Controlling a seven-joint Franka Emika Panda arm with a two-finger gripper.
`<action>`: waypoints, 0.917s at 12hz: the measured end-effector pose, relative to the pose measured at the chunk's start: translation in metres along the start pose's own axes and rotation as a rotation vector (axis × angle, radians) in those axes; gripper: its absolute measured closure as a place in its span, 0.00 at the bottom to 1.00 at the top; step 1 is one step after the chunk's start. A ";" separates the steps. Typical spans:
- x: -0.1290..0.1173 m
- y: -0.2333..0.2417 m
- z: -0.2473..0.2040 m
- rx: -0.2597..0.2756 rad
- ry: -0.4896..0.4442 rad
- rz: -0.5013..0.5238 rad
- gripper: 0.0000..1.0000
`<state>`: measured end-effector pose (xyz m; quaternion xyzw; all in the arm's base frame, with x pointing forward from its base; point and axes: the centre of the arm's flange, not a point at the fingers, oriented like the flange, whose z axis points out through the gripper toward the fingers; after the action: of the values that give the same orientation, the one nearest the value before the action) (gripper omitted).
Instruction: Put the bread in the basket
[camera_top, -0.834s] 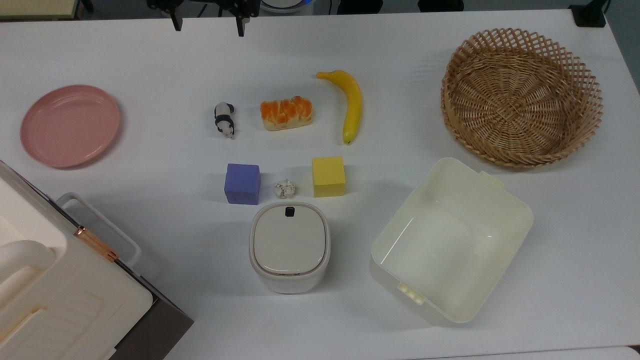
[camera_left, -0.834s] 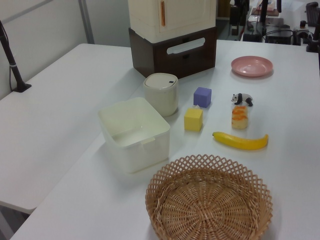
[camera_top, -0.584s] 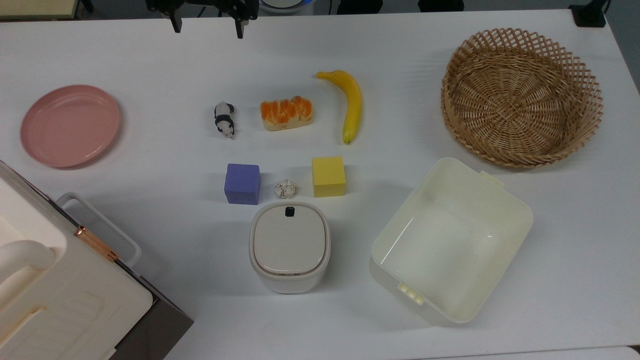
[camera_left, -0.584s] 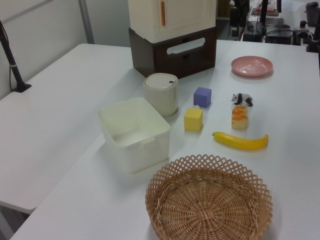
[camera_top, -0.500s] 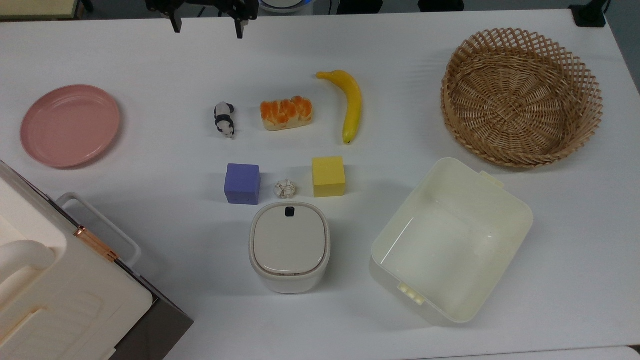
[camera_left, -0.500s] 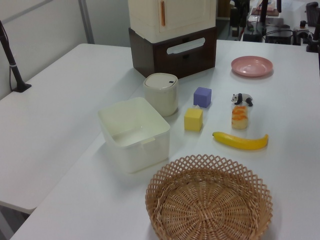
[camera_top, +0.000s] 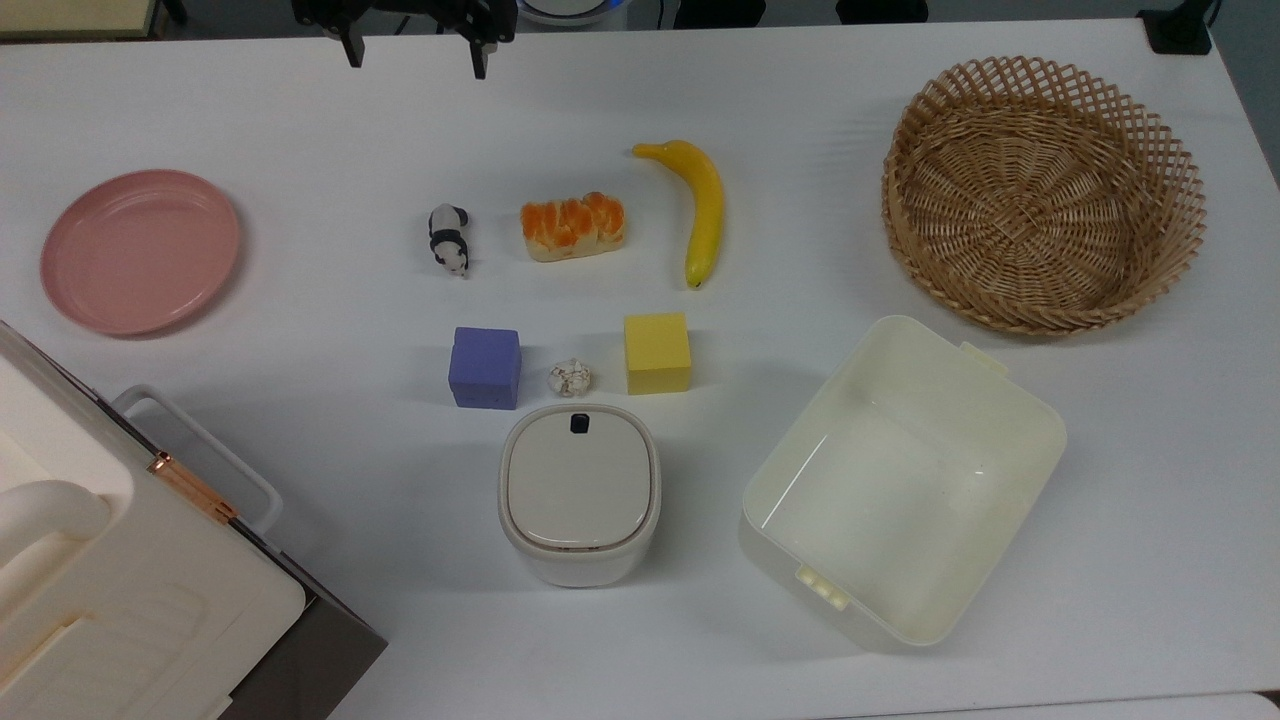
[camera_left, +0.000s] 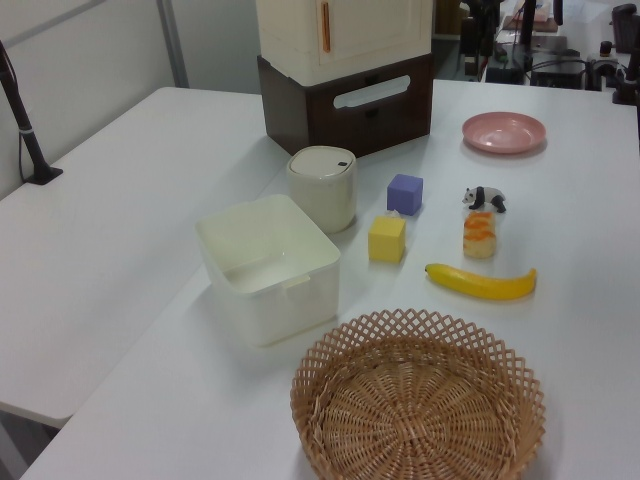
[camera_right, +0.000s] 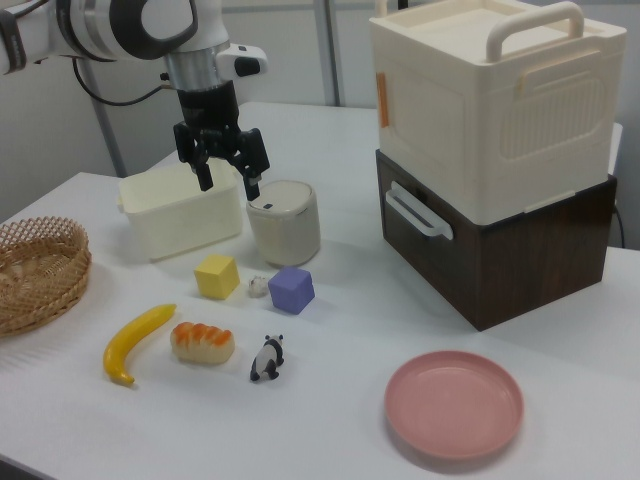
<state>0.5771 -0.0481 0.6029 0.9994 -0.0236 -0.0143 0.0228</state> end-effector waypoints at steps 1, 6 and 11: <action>0.000 0.000 0.000 0.000 0.000 0.000 0.00; 0.002 -0.001 0.005 0.000 -0.009 -0.025 0.00; 0.003 -0.004 0.007 0.001 -0.012 -0.200 0.00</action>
<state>0.5801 -0.0441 0.5960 0.9966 0.0763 -0.0225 0.0207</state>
